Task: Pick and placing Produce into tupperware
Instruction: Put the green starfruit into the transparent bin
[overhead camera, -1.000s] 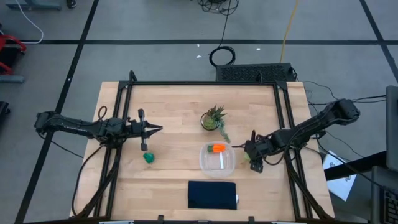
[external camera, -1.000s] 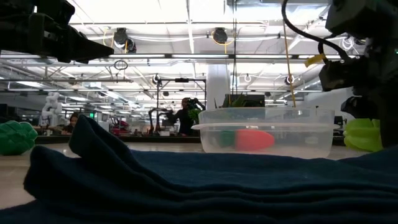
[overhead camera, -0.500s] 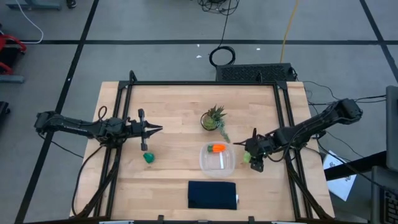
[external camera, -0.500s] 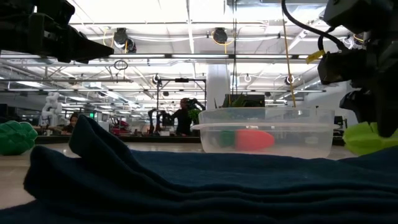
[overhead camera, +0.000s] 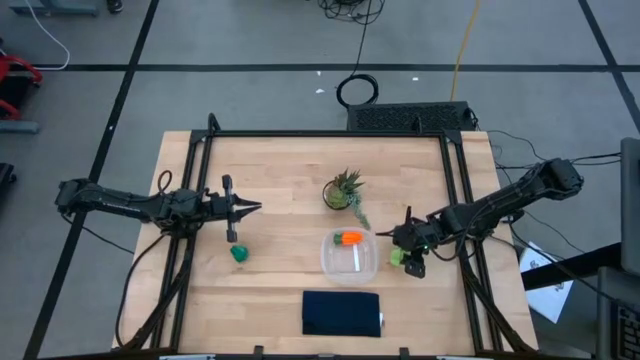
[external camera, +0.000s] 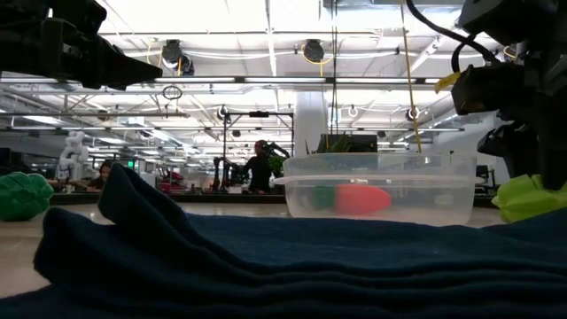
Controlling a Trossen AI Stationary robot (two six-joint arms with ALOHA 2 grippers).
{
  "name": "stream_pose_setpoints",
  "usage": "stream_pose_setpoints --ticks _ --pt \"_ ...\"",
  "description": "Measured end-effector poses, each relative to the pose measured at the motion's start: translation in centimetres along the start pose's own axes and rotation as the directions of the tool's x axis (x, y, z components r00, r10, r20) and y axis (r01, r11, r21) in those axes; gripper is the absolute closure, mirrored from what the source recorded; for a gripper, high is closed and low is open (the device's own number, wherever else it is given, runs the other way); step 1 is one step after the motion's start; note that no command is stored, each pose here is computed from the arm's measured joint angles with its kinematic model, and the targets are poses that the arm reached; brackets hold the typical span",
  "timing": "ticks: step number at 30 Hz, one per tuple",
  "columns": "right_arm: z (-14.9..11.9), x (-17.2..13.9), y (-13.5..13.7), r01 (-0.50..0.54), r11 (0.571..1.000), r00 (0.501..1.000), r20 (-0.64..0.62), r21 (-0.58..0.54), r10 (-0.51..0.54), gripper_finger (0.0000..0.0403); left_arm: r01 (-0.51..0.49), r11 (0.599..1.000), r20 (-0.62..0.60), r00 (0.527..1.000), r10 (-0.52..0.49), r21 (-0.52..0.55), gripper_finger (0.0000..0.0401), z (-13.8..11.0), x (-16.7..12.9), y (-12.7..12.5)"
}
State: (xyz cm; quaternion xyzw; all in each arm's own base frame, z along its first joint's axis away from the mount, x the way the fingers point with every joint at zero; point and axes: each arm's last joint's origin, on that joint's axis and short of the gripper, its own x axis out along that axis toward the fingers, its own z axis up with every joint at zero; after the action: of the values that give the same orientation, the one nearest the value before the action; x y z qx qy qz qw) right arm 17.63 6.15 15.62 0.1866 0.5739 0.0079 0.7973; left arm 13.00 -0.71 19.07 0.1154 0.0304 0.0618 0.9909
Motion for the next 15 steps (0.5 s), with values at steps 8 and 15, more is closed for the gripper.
stream_pose_setpoints --ticks 8,15 --pt "0.0 0.4 0.0 0.012 1.0 1.0 -0.017 -0.02 -0.013 0.0136 0.001 1.0 -0.002 1.0 -0.001 0.001 0.037 0.0 0.0 0.0" --pt "-0.4 1.6 0.3 0.036 0.996 0.996 -0.079 -0.085 -0.043 0.0095 0.001 1.0 -0.003 1.0 -0.001 0.001 0.037 0.0 0.0 0.0"
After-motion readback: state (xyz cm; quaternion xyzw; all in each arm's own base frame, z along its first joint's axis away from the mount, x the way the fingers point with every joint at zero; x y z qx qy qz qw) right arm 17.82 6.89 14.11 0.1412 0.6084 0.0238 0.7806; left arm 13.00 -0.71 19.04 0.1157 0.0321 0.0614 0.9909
